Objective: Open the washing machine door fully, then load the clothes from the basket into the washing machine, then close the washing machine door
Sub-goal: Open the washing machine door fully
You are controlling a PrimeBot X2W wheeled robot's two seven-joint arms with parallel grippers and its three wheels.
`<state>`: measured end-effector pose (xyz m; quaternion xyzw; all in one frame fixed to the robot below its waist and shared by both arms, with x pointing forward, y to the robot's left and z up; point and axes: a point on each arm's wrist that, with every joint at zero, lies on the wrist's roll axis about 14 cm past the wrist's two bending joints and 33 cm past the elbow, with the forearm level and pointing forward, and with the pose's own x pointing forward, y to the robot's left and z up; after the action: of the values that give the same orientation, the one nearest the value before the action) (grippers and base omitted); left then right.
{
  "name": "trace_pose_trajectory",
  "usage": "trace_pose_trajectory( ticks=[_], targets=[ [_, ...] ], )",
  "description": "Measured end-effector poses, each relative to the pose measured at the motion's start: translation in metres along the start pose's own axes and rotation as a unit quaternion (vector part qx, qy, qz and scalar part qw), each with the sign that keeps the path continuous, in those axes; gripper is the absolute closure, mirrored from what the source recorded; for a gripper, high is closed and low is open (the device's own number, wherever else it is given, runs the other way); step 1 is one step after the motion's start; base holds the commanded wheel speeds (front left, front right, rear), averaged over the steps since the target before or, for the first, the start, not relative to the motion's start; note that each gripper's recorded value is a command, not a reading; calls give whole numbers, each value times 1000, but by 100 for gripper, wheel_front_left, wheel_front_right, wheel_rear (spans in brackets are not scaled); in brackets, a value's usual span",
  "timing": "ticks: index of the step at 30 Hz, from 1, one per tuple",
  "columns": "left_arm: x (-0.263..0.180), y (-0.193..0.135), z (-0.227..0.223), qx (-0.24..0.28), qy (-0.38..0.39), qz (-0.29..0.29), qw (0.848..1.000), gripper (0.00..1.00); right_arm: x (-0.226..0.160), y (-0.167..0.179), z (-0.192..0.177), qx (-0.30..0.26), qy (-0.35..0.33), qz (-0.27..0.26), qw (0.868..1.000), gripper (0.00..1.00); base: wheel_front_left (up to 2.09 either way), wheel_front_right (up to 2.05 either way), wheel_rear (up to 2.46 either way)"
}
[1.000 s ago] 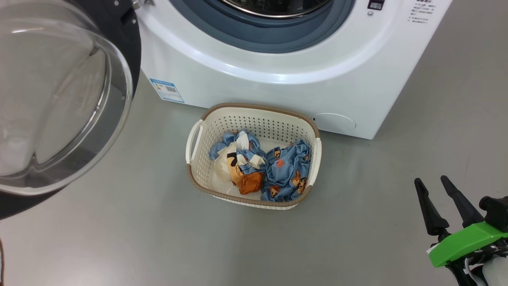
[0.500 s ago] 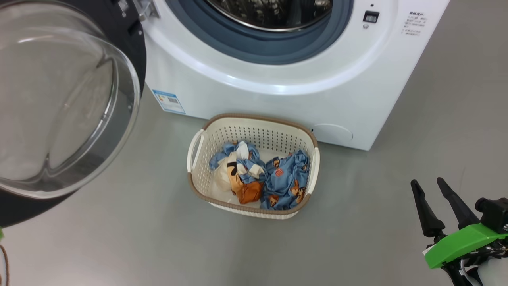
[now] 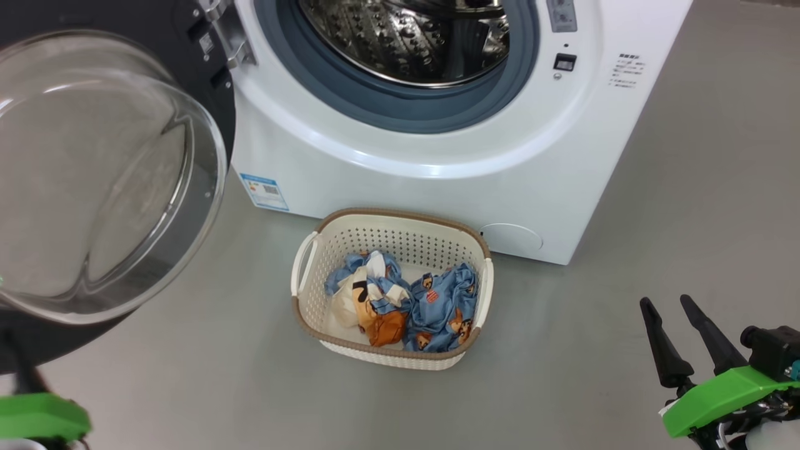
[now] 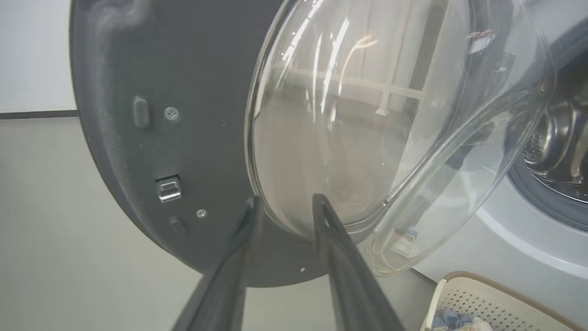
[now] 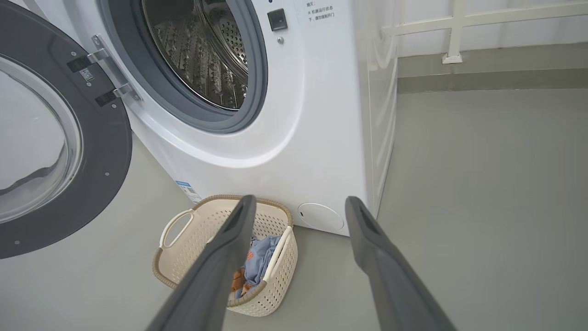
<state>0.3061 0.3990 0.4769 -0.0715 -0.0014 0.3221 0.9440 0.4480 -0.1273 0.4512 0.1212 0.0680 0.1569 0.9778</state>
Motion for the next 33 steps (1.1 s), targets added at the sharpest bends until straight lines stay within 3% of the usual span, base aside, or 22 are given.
trace_pose_trajectory(
  ticks=[1,2,3,11,21,33],
  targets=[
    [-3,-7,-1,0,0,-12,1000,22,-2,-1,1,0,-1,-2,1000,0,0,0,0],
    [-5,-13,-2,1,0,-23,1000,7,-4,-1,1,1,-2,-4,1000,0,0,0,0],
    [-8,-19,-4,1,2,-32,999,0,-7,-2,0,1,-1,-6,1000,0,0,0,0],
    [-24,-85,-13,-14,9,-132,991,0,-23,-16,9,2,-14,-31,999,0,0,0,0],
    [-49,-171,-24,-35,29,-266,963,0,-53,-45,23,1,-35,-80,996,0,0,0,0],
    [-66,-222,-33,-41,49,-350,935,0,-86,-74,32,3,-53,-134,990,0,0,0,0]
  ],
)
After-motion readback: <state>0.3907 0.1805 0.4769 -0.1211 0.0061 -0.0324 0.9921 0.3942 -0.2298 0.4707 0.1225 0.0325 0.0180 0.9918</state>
